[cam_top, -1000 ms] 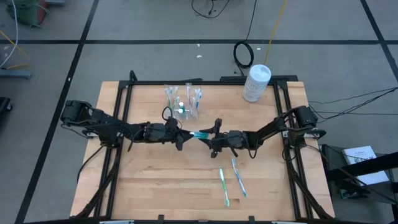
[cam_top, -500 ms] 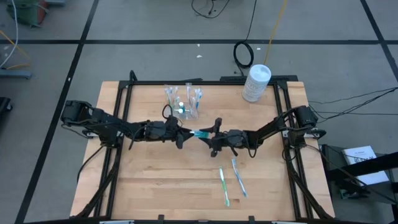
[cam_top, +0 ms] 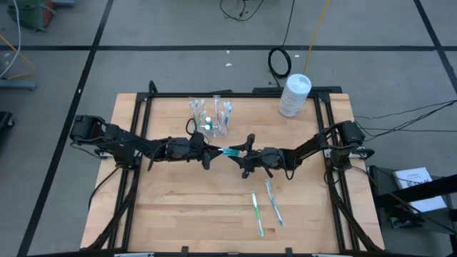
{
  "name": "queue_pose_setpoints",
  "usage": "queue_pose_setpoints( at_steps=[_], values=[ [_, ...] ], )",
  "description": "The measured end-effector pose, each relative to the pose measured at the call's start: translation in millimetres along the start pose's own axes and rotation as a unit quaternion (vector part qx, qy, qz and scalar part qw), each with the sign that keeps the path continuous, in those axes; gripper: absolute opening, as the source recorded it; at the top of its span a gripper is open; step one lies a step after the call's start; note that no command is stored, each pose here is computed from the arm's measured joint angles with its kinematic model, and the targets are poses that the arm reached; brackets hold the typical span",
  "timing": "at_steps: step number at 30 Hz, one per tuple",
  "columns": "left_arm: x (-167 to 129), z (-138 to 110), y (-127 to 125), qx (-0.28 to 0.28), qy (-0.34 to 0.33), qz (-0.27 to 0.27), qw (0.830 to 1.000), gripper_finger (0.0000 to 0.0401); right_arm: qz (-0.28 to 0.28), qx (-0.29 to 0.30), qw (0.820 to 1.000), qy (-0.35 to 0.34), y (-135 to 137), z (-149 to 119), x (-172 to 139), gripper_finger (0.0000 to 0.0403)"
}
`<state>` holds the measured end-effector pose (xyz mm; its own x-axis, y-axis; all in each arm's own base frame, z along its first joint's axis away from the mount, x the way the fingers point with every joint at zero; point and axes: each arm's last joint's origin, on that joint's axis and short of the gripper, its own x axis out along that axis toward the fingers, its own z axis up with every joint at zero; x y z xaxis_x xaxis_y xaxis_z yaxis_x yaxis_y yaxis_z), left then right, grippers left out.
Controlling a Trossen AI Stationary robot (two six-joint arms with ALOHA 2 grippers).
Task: Pick & Place toothbrushing station
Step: Put the blue mouthwash into the transparent organizer
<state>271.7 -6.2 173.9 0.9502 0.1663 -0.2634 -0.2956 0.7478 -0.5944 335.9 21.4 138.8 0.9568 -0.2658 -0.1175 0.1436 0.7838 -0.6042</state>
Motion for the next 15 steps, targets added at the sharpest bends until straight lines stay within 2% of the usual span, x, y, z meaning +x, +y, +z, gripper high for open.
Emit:
queue_pose_setpoints(
  at_steps=[4,7,11,15],
  values=[
    [0.0,0.2,0.1,0.003,-0.002,0.001,1.0,0.0089,-0.001,0.005,1.0,0.001,-0.7,-0.5,0.3,0.0167],
    [0.0,-0.2,0.2,0.004,0.001,0.002,1.0,0.0087,0.0,0.0,1.0,0.001,-0.6,-0.5,0.3,0.0178],
    [0.1,-0.9,0.2,-0.002,0.008,-0.003,1.0,0.0106,0.0,0.004,1.0,-0.002,-0.8,0.3,0.5,0.0194],
    [0.0,-2.5,-1.0,0.001,0.029,-0.025,0.999,0.0136,-0.002,0.009,1.0,-0.003,-1.1,0.4,0.5,0.0192]
  ],
)
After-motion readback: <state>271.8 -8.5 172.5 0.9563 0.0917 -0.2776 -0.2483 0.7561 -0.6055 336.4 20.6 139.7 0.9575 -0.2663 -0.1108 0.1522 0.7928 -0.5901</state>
